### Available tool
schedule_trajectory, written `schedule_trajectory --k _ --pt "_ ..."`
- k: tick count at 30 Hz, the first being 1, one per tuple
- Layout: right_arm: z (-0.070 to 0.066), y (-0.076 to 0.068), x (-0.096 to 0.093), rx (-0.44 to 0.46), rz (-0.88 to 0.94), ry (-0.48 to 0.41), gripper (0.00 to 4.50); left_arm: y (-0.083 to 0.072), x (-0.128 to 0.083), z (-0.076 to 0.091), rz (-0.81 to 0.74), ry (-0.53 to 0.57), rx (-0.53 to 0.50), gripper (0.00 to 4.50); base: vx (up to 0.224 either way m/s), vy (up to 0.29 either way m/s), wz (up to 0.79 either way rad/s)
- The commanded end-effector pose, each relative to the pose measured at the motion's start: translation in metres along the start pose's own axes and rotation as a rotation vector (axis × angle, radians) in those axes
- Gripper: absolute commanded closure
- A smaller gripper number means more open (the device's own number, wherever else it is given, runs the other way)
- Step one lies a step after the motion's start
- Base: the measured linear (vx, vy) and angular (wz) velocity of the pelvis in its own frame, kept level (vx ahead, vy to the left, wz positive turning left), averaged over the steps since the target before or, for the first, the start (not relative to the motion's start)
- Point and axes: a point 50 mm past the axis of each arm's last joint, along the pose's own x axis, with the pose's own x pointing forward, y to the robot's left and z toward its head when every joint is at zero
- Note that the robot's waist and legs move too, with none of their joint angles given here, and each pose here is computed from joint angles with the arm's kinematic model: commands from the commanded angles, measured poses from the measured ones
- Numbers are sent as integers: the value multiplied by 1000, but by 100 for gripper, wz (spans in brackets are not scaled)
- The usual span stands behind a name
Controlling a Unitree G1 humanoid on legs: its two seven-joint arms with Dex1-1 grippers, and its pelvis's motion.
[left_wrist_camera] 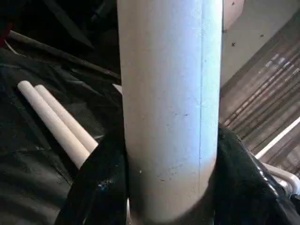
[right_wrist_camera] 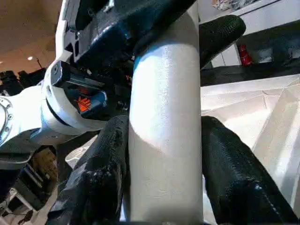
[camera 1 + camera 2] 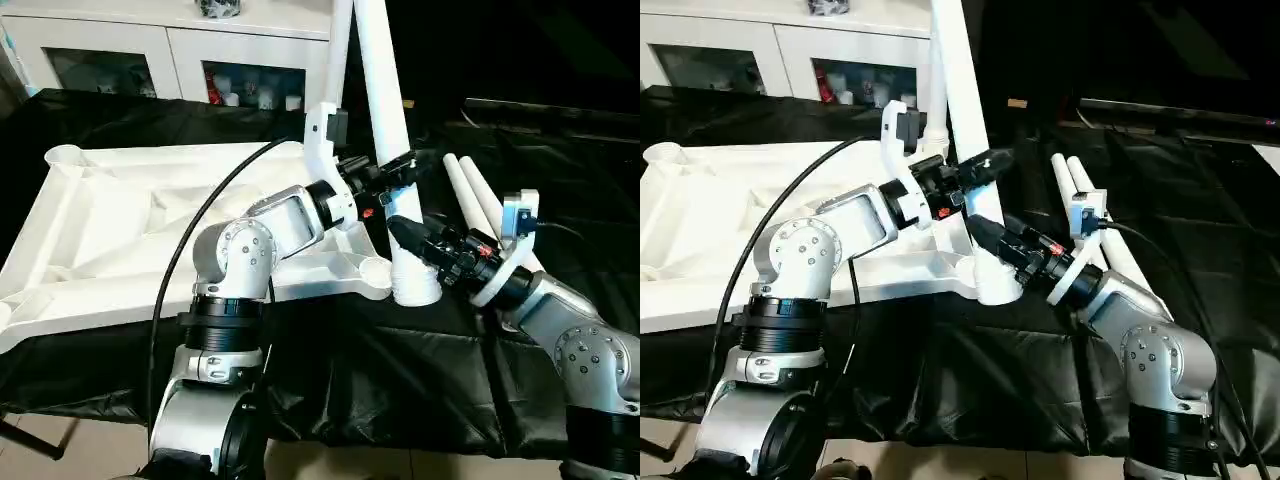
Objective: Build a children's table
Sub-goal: Pick table leg
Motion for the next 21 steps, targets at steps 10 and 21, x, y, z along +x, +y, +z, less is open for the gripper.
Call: schedule_trajectory --k 10,21 --pt "3 0 2 -75 -55 38 186 -6 8 5 18 -14 92 260 0 0 0" --pt "-16 -10 35 -247 -334 238 145 -8 15 15 215 17 415 261 0 0 0"
